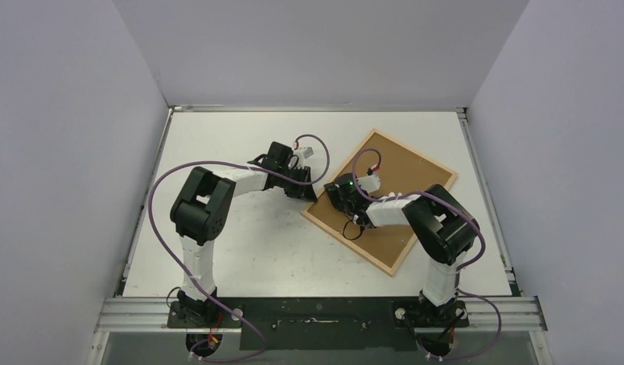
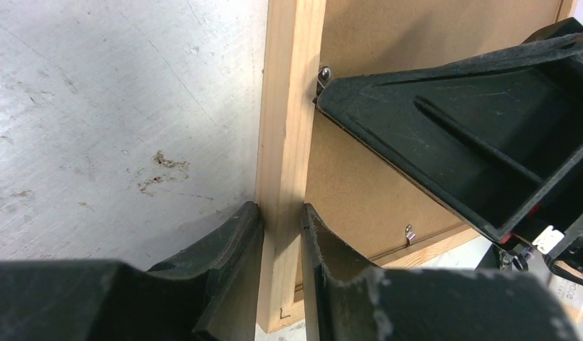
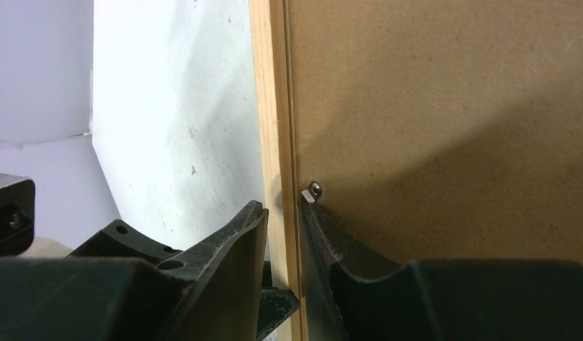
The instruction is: Put the photo into the frame
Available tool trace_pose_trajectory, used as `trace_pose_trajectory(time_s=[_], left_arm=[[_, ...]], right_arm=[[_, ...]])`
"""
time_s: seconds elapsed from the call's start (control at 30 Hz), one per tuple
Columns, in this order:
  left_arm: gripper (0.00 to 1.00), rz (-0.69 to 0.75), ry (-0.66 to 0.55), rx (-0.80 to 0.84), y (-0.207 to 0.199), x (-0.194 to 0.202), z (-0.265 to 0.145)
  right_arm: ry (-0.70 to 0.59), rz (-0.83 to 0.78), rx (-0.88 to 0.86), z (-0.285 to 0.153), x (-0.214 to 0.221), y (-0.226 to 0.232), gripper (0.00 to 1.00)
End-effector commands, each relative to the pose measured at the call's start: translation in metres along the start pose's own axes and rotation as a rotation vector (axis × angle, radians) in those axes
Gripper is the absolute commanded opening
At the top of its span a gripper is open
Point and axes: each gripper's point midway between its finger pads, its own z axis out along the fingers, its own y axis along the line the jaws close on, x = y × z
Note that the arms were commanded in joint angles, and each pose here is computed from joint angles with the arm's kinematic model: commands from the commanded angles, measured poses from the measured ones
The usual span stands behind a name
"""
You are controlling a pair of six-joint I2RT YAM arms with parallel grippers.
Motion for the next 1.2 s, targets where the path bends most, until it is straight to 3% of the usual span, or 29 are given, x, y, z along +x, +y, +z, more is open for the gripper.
trace_pose_trajectory(time_s=[0.0, 0.17, 0.33, 0.67, 0.8, 1.0, 1.17], left_arm=[[0.19, -0.023, 0.159, -0.103, 0.023, 0.056, 0.012], [0.18, -0.008, 0.187, -0.104, 0.02, 0.063, 0.014], [0.15, -0.022, 0.159, -0.072, 0.007, 0.061, 0.011], [0.03, -0.069, 0.157, -0.058, 0.009, 0.065, 0.012], [0.0, -0.079, 0.224, -0.07, 0.012, 0.084, 0.017], [0.0, -0.057, 0.254, -0.09, 0.012, 0.096, 0.016], [0.0, -0.057, 0.285, -0.099, 0.016, 0.103, 0.018]], right_arm=[[0.02, 0.012, 0.085, 0.016, 0.011, -0.044, 0.27], [0.075, -0.052, 0.191, 0.014, 0.016, -0.051, 0.43], [0.097, -0.114, 0.312, 0.001, 0.014, -0.064, 0.45], [0.136, -0.15, 0.305, 0.01, 0.024, -0.059, 0.38], [0.124, -0.096, 0.246, 0.019, 0.023, -0.05, 0.33], [0.069, -0.062, 0.156, 0.037, 0.003, -0.023, 0.17], [0.062, -0.011, 0.099, 0.049, 0.005, -0.016, 0.15]])
